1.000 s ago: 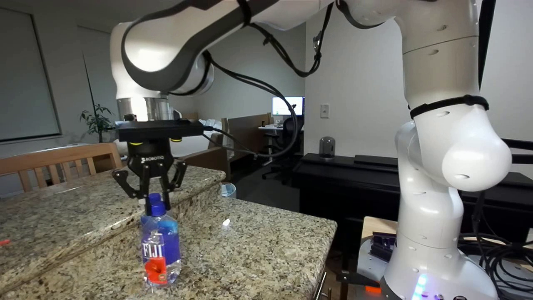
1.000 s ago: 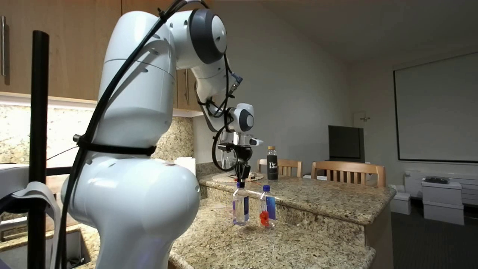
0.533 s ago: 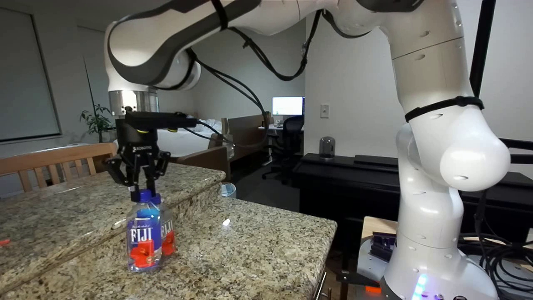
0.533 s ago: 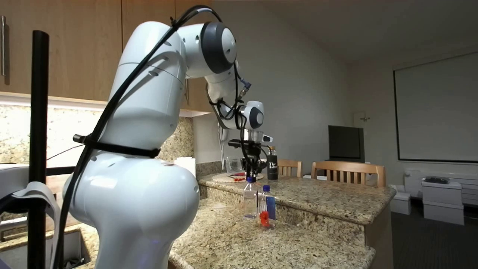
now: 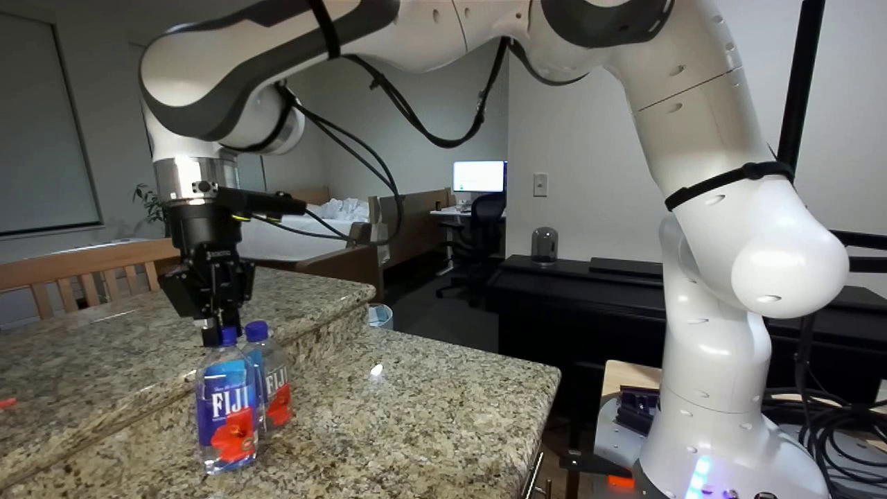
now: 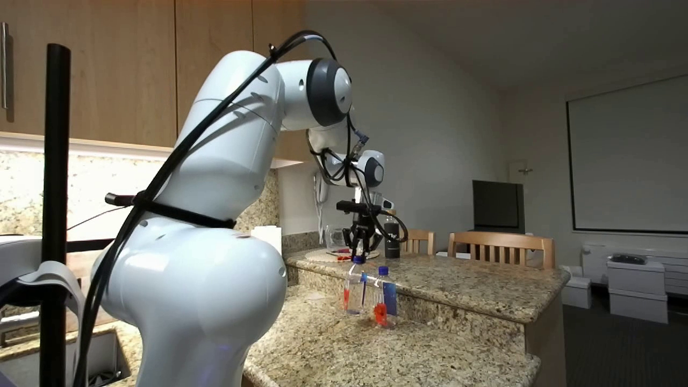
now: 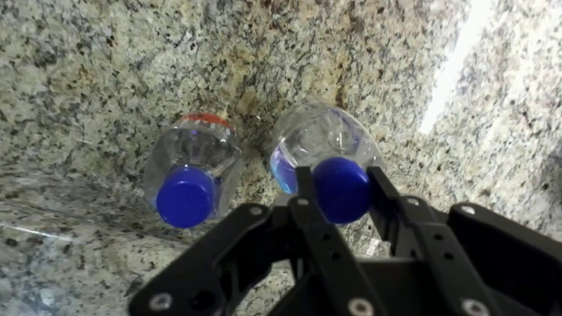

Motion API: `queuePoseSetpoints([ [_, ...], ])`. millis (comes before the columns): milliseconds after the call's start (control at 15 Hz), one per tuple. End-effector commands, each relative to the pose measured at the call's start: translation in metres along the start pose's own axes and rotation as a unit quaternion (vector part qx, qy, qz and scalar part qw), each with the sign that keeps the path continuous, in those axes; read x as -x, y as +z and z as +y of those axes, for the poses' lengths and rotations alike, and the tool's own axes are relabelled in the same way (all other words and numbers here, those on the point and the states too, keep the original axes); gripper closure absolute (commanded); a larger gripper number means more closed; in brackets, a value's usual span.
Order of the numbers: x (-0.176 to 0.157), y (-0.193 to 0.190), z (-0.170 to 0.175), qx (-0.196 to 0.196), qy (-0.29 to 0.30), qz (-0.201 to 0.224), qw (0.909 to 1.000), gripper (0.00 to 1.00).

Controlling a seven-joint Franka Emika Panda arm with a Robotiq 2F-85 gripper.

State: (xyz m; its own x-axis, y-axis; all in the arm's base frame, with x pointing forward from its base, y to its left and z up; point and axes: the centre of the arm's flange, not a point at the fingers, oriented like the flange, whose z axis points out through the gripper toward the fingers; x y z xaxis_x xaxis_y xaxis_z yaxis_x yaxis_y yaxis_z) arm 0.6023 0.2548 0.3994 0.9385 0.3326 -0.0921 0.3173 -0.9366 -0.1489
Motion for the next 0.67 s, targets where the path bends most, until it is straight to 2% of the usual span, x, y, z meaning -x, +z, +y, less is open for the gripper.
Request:
queuePoseSetpoints([
  [0,-0.012,-0.010,-0.006,0.012,-0.090,-0.038,0.9951,0.92],
  [67,-0.010,-0.009,-0.009,0.021,-0.111,-0.051,0.9923,0.92],
  [133,-0.004,0.004,-0.005,0.008,-0.065,-0.034,0.9973,0.67],
  [267,-0.005,0.005,-0.009,0.014,-0.085,-0.046,0.9952,0.67],
  [533,-0.006,0.005,-0.010,0.014,-0.090,-0.046,0.9948,0.67],
  [600,-0.006,0.005,-0.010,0.014,-0.090,-0.046,0.9948,0.92],
])
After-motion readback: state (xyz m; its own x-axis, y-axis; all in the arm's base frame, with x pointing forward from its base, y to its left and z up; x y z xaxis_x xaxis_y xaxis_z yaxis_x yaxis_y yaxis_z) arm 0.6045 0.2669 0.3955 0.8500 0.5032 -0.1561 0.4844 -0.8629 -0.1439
